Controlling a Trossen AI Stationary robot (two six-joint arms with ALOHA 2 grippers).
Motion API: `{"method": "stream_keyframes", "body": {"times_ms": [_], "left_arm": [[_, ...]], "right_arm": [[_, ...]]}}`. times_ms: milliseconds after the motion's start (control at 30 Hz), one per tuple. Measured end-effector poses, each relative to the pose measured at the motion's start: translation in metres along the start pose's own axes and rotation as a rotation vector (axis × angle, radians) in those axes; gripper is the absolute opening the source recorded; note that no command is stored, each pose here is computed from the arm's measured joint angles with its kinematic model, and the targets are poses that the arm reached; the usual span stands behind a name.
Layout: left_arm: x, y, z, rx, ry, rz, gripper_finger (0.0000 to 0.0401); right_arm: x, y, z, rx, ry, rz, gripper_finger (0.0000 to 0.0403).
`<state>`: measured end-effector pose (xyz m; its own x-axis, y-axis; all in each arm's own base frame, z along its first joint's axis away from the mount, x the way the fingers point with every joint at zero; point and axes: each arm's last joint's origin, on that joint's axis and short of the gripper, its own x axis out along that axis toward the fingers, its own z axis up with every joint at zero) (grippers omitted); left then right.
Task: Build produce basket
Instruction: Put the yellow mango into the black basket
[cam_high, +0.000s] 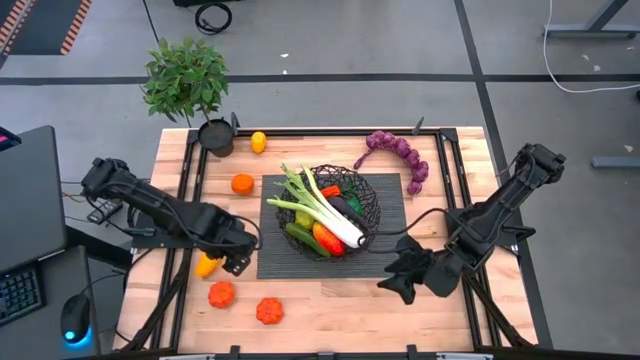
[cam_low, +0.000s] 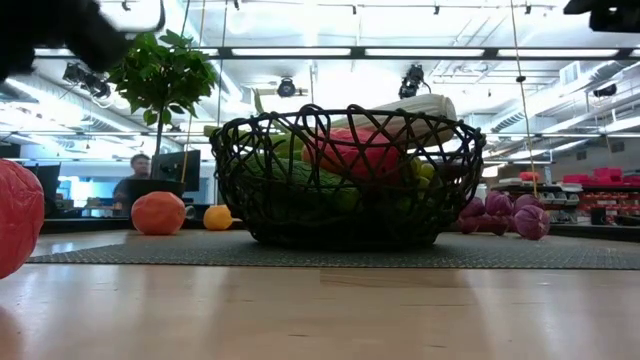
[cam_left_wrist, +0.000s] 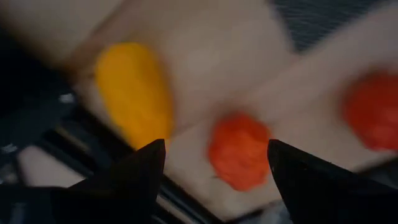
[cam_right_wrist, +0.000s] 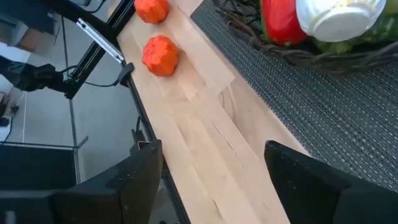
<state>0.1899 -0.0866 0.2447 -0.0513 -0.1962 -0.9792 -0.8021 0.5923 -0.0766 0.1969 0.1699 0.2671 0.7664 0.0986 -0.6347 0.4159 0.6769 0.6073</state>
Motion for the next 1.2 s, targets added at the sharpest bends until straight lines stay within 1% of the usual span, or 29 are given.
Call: {"method": "stream_keyframes", "body": {"times_ms": [100,167,267,400,600,667,800,900,1033,1200], "left_arm": [[0.014,0.011,0.004,-0.063,0.034,0.069,0.0291],[0.026,0.019,0.005,-0.122,0.085,0.108,0.0291],[0.045,0.029,0.007,-0.188,0.149,0.132,0.0291],[0.062,0.035,0.009,-0.24,0.175,0.122,0.0291],[0.076,0.038,0.011,-0.244,0.178,0.088,0.0291],[0.084,0.045,0.011,-0.278,0.184,0.113,0.0291],[0.095,0.048,0.012,-0.34,0.19,0.083,0.0291],[0.097,0.045,0.014,-0.352,0.157,0.047,0.0289],[0.097,0.045,0.02,-0.372,0.1,0.039,0.028],[0.093,0.04,0.024,-0.363,0.081,-0.009,0.0249]], "right_arm": [[-0.002,0.001,-0.003,-0.01,-0.005,0.001,0.0289],[-0.002,0.001,-0.003,-0.011,-0.024,-0.002,0.0289],[-0.002,0.001,-0.003,-0.007,-0.036,0.002,0.0289],[-0.002,0.004,-0.003,0.006,-0.029,0.028,0.0289],[-0.003,0.002,-0.006,0.001,-0.004,0.014,0.0289],[-0.003,0.001,-0.006,-0.004,-0.002,0.003,0.0289],[-0.002,0.0,-0.004,0.011,-0.019,-0.004,0.0289],[-0.001,0.0,-0.003,0.043,-0.022,-0.004,0.0289],[-0.001,0.001,-0.003,0.046,-0.021,0.002,0.0289],[-0.001,0.001,-0.002,0.045,-0.023,0.0,0.0289]]}}
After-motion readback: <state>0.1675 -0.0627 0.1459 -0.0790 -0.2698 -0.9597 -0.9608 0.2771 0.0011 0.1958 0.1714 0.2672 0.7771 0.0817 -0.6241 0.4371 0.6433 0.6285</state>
